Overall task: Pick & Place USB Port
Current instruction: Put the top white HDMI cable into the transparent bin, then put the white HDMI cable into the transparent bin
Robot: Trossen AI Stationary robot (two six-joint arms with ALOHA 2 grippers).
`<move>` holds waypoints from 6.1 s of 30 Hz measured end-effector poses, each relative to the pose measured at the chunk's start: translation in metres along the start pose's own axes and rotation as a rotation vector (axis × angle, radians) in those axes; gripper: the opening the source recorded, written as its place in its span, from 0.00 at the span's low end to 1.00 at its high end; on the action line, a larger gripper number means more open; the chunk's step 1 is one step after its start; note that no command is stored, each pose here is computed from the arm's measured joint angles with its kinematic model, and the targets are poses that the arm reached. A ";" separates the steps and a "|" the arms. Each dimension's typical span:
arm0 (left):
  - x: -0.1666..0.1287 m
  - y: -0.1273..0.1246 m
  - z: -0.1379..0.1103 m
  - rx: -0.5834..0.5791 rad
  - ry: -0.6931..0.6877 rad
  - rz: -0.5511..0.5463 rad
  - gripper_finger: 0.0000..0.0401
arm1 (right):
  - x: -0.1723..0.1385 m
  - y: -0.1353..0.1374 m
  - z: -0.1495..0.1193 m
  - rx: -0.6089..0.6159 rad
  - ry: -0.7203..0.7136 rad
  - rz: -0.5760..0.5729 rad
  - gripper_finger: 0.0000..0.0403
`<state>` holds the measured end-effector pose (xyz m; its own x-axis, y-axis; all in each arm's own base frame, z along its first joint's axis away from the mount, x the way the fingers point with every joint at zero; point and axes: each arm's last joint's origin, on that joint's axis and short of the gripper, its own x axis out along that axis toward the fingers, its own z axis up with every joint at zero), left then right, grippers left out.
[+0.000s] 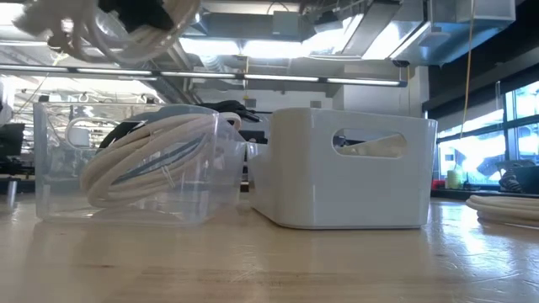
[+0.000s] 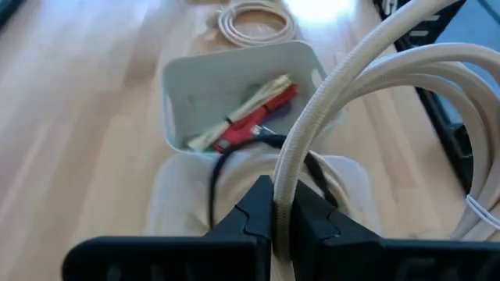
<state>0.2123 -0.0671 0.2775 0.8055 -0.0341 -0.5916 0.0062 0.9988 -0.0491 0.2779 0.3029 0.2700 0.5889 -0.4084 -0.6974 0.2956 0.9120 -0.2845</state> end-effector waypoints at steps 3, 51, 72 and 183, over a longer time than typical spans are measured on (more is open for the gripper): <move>0.003 0.011 0.003 0.032 0.002 0.012 0.03 | 0.002 -0.001 0.002 0.005 0.000 -0.004 0.34; 0.110 0.069 -0.090 -0.052 -0.003 -0.141 0.03 | 0.000 0.001 0.000 0.001 -0.002 0.007 0.34; 0.092 0.080 -0.076 -0.134 -0.089 -0.064 0.46 | 0.000 0.001 0.000 0.005 -0.003 0.008 0.34; 0.010 -0.138 -0.021 0.241 -0.568 -0.144 0.47 | -0.088 -0.010 -0.014 -0.118 -0.213 0.016 0.00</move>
<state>0.2069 -0.2063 0.2620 0.9751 -0.2105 -0.0696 0.2179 0.9679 0.1252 0.2126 0.3303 0.3253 0.7421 -0.3810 -0.5515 0.2021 0.9117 -0.3578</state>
